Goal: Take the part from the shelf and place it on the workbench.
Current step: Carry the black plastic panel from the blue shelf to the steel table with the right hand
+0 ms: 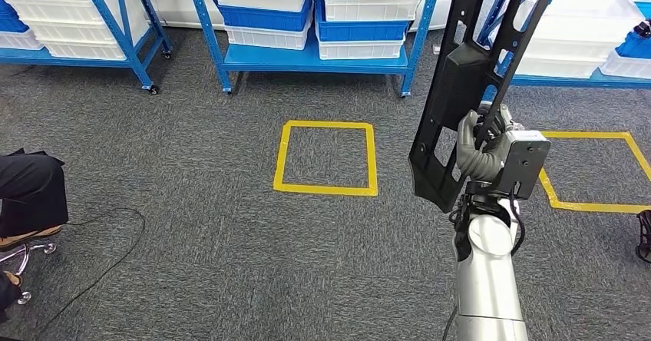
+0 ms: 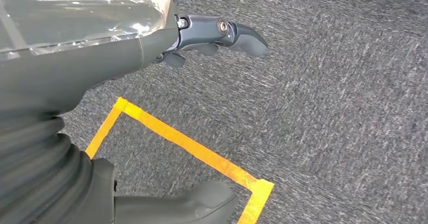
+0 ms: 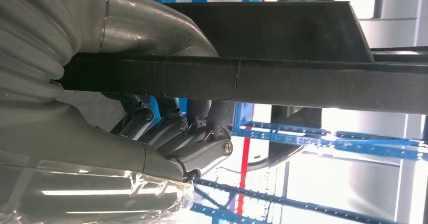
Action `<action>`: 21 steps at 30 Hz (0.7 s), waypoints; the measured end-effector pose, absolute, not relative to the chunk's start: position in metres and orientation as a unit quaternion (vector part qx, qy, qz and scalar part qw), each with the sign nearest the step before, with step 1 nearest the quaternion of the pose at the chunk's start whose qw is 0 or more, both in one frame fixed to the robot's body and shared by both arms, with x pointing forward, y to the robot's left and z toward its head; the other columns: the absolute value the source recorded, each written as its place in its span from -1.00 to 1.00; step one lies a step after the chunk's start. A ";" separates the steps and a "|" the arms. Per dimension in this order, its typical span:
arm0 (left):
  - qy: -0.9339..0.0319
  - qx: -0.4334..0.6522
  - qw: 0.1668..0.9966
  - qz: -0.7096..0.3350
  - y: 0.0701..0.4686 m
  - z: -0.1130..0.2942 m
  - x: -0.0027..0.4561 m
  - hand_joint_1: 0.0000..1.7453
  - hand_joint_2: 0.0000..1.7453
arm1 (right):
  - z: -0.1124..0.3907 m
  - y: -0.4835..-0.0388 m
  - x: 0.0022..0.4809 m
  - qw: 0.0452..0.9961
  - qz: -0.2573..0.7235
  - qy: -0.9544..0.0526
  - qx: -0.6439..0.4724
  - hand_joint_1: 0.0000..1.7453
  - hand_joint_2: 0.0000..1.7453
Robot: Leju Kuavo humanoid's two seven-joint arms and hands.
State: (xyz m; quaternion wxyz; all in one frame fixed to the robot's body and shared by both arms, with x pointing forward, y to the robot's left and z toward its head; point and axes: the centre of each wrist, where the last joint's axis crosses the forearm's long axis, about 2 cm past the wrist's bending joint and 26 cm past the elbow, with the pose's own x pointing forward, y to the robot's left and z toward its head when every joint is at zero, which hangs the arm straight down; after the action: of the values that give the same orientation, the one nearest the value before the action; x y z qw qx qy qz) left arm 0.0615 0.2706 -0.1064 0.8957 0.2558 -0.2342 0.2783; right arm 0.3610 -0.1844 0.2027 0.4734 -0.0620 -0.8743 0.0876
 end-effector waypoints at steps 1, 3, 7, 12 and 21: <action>-0.234 0.256 0.896 0.278 0.271 -0.106 0.061 -1.00 1.00 | 0.202 -0.185 0.361 0.474 0.089 -0.873 -0.066 1.00 1.00; -0.235 0.257 0.896 0.277 0.271 -0.106 0.062 -1.00 1.00 | 0.202 -0.186 0.361 0.474 0.091 -0.873 -0.073 1.00 1.00; -0.235 0.260 0.896 0.273 0.272 -0.106 0.061 -1.00 1.00 | 0.201 -0.188 0.359 0.476 0.094 -0.871 -0.082 1.00 1.00; -0.236 0.261 0.897 0.266 0.273 -0.107 0.060 -1.00 1.00 | 0.203 -0.190 0.355 0.472 0.091 -0.873 -0.088 1.00 1.00; -0.242 0.260 0.899 0.257 0.276 -0.107 0.061 -1.00 1.00 | 0.206 -0.197 0.353 0.465 0.088 -0.876 -0.099 1.00 1.00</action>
State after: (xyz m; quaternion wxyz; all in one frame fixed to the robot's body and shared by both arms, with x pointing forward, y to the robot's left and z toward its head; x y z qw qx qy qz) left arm 0.0610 0.2764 -0.1066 0.8989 0.2603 -0.2417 0.2567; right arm 0.3525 -0.1974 0.2064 0.4647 -0.0990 -0.8755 0.0878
